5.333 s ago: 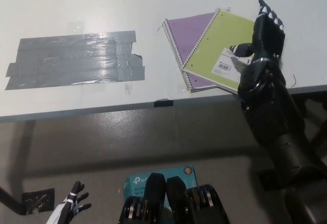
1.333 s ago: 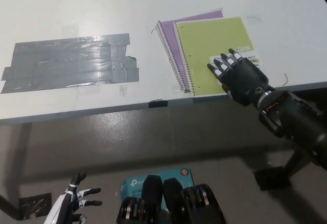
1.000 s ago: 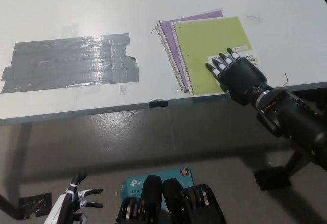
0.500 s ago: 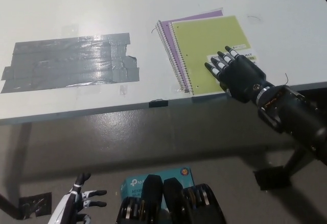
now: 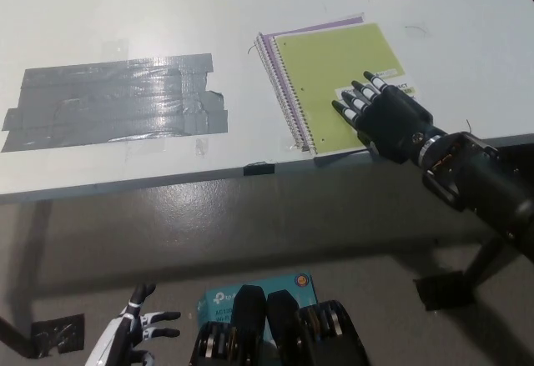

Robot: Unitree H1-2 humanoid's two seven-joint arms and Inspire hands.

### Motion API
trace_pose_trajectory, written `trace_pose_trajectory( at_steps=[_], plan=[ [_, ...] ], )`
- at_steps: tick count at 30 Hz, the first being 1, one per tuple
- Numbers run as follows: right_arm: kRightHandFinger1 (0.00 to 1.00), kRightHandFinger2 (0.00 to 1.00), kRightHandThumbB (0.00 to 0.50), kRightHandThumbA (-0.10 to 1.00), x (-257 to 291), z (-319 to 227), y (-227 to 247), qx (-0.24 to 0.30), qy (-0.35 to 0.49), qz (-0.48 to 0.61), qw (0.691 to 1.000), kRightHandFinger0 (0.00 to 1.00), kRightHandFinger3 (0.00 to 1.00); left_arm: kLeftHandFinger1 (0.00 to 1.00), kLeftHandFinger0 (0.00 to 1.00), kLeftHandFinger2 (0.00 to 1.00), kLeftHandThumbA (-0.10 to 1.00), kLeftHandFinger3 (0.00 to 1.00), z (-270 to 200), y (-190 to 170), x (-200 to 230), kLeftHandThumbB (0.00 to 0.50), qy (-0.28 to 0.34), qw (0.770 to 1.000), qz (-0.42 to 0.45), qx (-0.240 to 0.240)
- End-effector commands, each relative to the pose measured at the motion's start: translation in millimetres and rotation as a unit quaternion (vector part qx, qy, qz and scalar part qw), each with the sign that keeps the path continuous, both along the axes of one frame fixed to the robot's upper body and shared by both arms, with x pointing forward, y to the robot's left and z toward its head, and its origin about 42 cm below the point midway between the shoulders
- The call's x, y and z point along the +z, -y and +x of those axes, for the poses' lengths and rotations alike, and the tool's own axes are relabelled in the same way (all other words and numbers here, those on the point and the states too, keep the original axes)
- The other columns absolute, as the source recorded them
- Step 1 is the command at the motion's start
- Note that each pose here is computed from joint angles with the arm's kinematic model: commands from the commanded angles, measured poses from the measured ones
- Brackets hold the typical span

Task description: The robot uses its right hand to align two notebooks stacked together until they are fully overlapped

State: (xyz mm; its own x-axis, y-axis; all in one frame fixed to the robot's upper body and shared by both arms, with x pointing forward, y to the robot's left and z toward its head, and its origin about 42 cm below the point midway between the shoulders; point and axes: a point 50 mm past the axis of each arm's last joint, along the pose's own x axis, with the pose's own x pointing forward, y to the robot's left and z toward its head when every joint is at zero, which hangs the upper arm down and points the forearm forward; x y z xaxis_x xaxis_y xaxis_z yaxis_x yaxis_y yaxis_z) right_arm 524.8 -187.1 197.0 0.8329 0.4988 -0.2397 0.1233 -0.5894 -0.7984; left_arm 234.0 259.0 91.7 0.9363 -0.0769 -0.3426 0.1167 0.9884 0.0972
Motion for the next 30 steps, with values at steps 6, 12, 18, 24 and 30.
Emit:
trace_pose_trajectory(
  at_steps=[6,12,18,24,30],
  plan=[
    [1.00,1.00,0.392,1.00,-4.4,-0.6,-12.9,0.017,-0.020,-0.025,0.999,1.00,1.00,0.64,0.78,0.71,1.00,1.00,-6.2,6.1,7.9,0.500,0.022,1.000,0.001,-0.018],
    [1.00,1.00,0.387,1.00,1.8,4.8,-23.2,-0.007,-0.025,-0.018,0.999,1.00,1.00,0.59,0.70,0.69,1.00,1.00,-5.9,6.9,8.3,0.500,0.022,1.000,0.004,-0.016],
    [1.00,1.00,0.399,1.00,4.6,5.8,-26.9,-0.037,-0.030,-0.029,0.998,1.00,1.00,0.60,0.70,0.70,1.00,1.00,-5.7,9.5,9.7,0.500,0.023,1.000,0.003,-0.019],
    [1.00,1.00,0.397,1.00,8.8,8.0,-28.6,-0.051,-0.027,-0.034,0.998,1.00,1.00,0.60,0.68,0.70,1.00,1.00,-3.9,10.7,9.6,0.500,0.022,1.000,0.002,-0.022],
    [1.00,1.00,0.396,1.00,15.7,11.9,-34.7,-0.060,-0.026,-0.025,0.998,1.00,1.00,0.60,0.69,0.69,1.00,1.00,-3.4,10.2,10.2,0.500,0.023,1.000,0.003,-0.021]
  ],
)
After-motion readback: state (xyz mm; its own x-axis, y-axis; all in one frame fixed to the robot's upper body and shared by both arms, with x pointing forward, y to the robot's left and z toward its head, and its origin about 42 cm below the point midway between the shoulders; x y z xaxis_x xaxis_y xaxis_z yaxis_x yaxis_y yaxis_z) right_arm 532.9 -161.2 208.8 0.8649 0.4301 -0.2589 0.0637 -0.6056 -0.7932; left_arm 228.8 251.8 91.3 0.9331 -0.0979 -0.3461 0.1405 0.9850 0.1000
